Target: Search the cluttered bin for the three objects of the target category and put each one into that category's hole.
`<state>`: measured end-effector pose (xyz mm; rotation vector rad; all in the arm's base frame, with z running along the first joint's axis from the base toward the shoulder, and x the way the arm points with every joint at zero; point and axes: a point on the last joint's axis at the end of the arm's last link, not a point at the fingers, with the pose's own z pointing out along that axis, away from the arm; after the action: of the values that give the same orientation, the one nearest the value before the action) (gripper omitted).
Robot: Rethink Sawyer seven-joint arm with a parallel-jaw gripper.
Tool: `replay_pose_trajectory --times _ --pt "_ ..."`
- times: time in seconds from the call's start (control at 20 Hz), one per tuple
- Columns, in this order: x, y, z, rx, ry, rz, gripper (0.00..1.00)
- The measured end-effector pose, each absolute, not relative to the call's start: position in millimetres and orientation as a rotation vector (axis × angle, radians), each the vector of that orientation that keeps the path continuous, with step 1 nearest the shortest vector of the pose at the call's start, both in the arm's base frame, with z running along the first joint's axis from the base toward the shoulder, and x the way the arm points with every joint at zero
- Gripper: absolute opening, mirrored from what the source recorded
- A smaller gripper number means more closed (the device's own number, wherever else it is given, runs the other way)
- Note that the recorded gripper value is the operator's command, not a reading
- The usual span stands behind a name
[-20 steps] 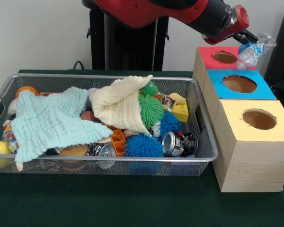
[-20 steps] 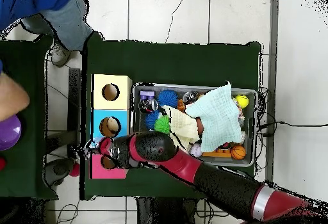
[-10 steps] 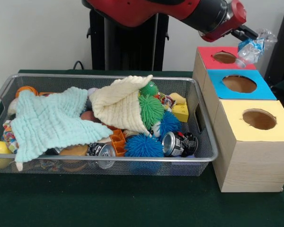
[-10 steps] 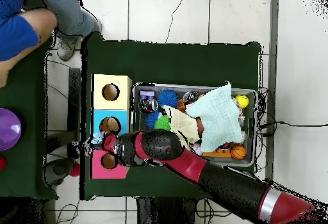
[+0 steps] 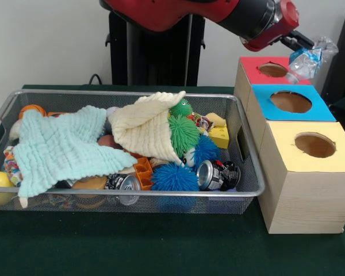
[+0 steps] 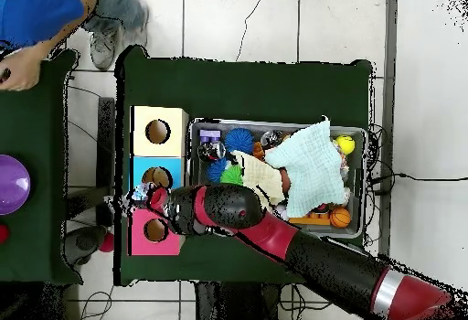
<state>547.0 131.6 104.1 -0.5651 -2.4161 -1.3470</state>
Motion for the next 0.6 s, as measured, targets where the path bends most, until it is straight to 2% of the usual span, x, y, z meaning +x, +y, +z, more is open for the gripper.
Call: replay_pose_trajectory --times 0.6 --pt "550.4 137.2 105.3 -0.565 -2.437 -1.365 0.0"
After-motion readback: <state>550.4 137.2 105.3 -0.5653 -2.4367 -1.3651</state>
